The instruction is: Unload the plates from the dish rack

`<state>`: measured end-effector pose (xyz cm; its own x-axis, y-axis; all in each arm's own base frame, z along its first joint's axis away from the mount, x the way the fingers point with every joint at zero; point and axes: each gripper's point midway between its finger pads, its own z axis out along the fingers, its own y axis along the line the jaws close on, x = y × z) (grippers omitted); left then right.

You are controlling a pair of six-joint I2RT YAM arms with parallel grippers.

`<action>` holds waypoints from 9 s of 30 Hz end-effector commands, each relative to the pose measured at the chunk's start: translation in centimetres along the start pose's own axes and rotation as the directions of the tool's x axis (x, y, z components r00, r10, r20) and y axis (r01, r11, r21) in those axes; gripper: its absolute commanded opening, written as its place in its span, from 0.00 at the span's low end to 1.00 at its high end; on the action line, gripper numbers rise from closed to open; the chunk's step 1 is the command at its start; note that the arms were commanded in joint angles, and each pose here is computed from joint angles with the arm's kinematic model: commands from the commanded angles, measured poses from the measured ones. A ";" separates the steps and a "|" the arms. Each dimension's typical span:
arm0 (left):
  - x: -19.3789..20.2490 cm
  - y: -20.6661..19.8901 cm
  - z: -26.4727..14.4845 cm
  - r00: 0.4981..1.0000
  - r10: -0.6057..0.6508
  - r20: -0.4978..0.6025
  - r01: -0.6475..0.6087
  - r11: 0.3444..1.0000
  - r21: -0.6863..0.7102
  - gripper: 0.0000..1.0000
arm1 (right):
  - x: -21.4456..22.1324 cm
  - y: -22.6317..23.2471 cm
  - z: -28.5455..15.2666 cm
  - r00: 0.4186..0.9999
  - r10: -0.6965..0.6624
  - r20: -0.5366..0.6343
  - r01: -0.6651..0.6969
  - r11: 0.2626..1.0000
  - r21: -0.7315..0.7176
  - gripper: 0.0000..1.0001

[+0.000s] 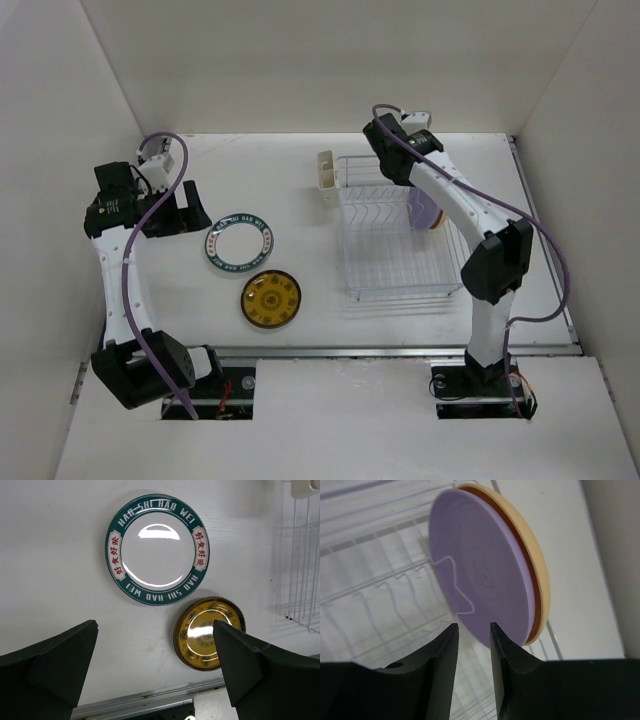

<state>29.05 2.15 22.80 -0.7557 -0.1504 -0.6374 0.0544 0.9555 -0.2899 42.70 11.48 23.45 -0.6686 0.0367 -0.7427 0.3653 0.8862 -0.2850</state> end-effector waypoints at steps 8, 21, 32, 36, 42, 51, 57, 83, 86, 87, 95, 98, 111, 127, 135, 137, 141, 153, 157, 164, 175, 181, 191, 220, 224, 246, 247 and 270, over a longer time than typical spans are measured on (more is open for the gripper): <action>1.3 1.0 0.0 0.999 0.028 -0.028 -0.030 0.998 -0.049 1.00 | -0.7 -5.6 0.2 0.997 -0.052 0.062 0.030 0.951 0.306 0.37; 1.4 1.1 0.2 0.999 0.023 -0.037 -0.025 0.999 -0.048 1.00 | 0.0 -5.3 1.4 0.997 -0.065 0.051 0.045 0.944 0.327 0.37; 1.6 1.1 0.2 0.999 0.028 -0.046 -0.031 0.998 -0.046 1.00 | 0.4 -4.0 2.4 0.997 -0.073 0.036 0.059 0.953 0.299 0.28; 1.4 1.2 0.3 0.999 0.029 -0.046 -0.031 0.998 -0.046 1.00 | 0.6 -4.0 3.0 0.996 -0.080 0.028 0.068 0.950 0.306 0.28; 1.3 1.1 0.1 0.998 0.038 -0.046 -0.040 0.998 -0.046 1.00 | 1.1 -3.9 4.0 0.996 -0.088 0.011 0.080 0.944 0.319 0.28; 1.6 1.3 0.2 0.998 0.033 -0.056 -0.037 0.998 -0.055 1.00 | 0.7 -4.7 4.7 0.998 -0.058 0.012 0.051 0.944 0.325 0.22; 1.6 1.3 0.2 0.998 0.033 -0.056 -0.037 0.998 -0.055 1.00 | 0.1 -5.1 3.9 0.999 -0.047 0.021 0.038 0.947 0.320 0.00; 1.3 -3.2 -0.5 0.989 0.127 -0.072 -0.115 0.982 0.153 1.00 | -9.4 -9.4 -9.6 0.935 0.177 0.308 -0.223 0.968 0.119 0.00; 0.0 -5.3 -1.0 0.990 0.133 -0.038 -0.119 0.958 0.263 1.00 | -9.3 -4.5 -10.3 0.940 0.215 0.267 -0.198 0.976 -0.090 0.00; -0.1 -6.0 -1.3 0.989 0.142 -0.040 -0.124 0.946 0.298 1.00 | -9.0 -2.1 -11.2 0.950 0.218 0.224 -0.169 0.961 -0.219 0.00; -2.8 -9.6 -2.1 0.986 0.167 0.006 -0.150 0.869 0.472 1.00 | -6.3 12.8 -16.1 0.974 0.207 0.096 -0.061 0.640 -0.766 0.00; -2.7 -9.8 -0.9 0.988 0.152 -0.033 -0.117 0.865 0.488 1.00 | -4.8 16.0 -17.2 0.983 0.179 0.046 -0.061 0.547 -0.835 0.00; -2.6 -7.7 3.9 0.992 0.063 -0.113 -0.009 0.906 0.422 0.80 | 0.3 23.7 -20.4 0.997 0.070 -0.042 -0.065 0.373 -0.926 0.00; -3.6 -6.8 6.0 0.987 -0.054 -0.149 0.104 0.930 0.353 0.00 | 1.1 23.9 -20.4 0.998 0.047 -0.040 -0.057 0.457 -0.888 0.24; -9.9 -2.4 10.6 0.942 -0.302 -0.144 0.334 0.865 0.373 0.00 | -8.0 14.5 -20.6 0.953 0.297 0.059 -0.138 0.600 -0.788 0.90; -11.2 -0.7 12.0 0.927 -0.349 -0.137 0.375 0.854 0.361 0.00 | -9.2 12.1 -19.5 0.940 0.334 0.065 -0.175 0.637 -0.750 0.93; -14.1 4.3 16.4 0.883 -0.461 -0.089 0.464 0.829 0.312 0.00 | -9.5 6.9 -15.8 0.932 0.353 0.080 -0.228 0.745 -0.627 0.94; -13.7 12.1 26.5 0.798 -0.600 -0.062 0.599 0.776 0.200 0.04 | -5.5 -3.8 -8.0 0.932 0.351 0.090 -0.327 0.922 -0.207 0.94; -12.4 13.4 27.7 0.780 -0.621 -0.080 0.624 0.762 0.170 0.10 | -4.5 -6.2 -5.3 0.948 0.310 0.075 -0.306 0.950 -0.059 0.94; -9.5 13.5 28.1 0.760 -0.631 -0.157 0.648 0.754 0.107 0.53 | -0.5 -6.4 -1.5 0.977 0.214 0.005 -0.214 0.973 0.089 0.94; -7.9 14.0 24.6 0.784 -0.603 -0.149 0.602 0.797 -0.057 0.87 | 0.8 -5.8 2.6 0.988 0.151 -0.024 -0.147 0.980 0.138 0.90; -7.6 13.8 20.8 0.829 -0.540 -0.144 0.523 0.841 -0.138 0.99 | 0.9 -5.5 5.1 0.994 0.106 -0.040 -0.098 0.981 0.170 0.58; -8.2 11.2 15.0 0.890 -0.439 -0.125 0.421 0.895 -0.144 0.99 | -1.4 -8.0 3.6 0.996 0.080 0.033 -0.086 0.965 0.248 0.00; -7.6 -7.6 7.5 0.987 0.063 -0.150 -0.008 0.941 0.339 0.99 | -4.2 -7.8 -1.9 0.953 0.272 0.131 -0.274 0.962 -0.005 0.00; -7.2 -7.2 7.5 0.985 0.081 -0.151 -0.028 0.945 0.324 0.99 | -3.9 -7.2 0.2 0.958 0.271 0.093 -0.273 0.962 0.005 0.00; -5.1 -14.1 3.9 0.942 0.321 -0.093 -0.200 0.764 0.613 0.99 | -6.4 9.5 -13.4 0.982 0.175 0.067 -0.057 0.619 -0.783 0.00; -5.0 -14.4 3.9 0.940 0.329 -0.094 -0.204 0.759 0.619 0.99 | -5.7 11.7 -14.6 0.986 0.152 0.062 -0.032 0.548 -0.836 0.00; -5.8 -13.6 7.0 0.969 0.188 -0.160 -0.071 0.832 0.551 0.00 | -1.0 19.0 -18.5 0.999 0.036 0.012 0.003 0.228 -0.974 0.00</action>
<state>36.70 -11.83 24.63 -0.8301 0.1101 -0.5467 0.4766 0.6492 -0.5928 38.53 34.54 27.14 -0.6940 0.0370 -0.7191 -0.4695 0.7338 0.4909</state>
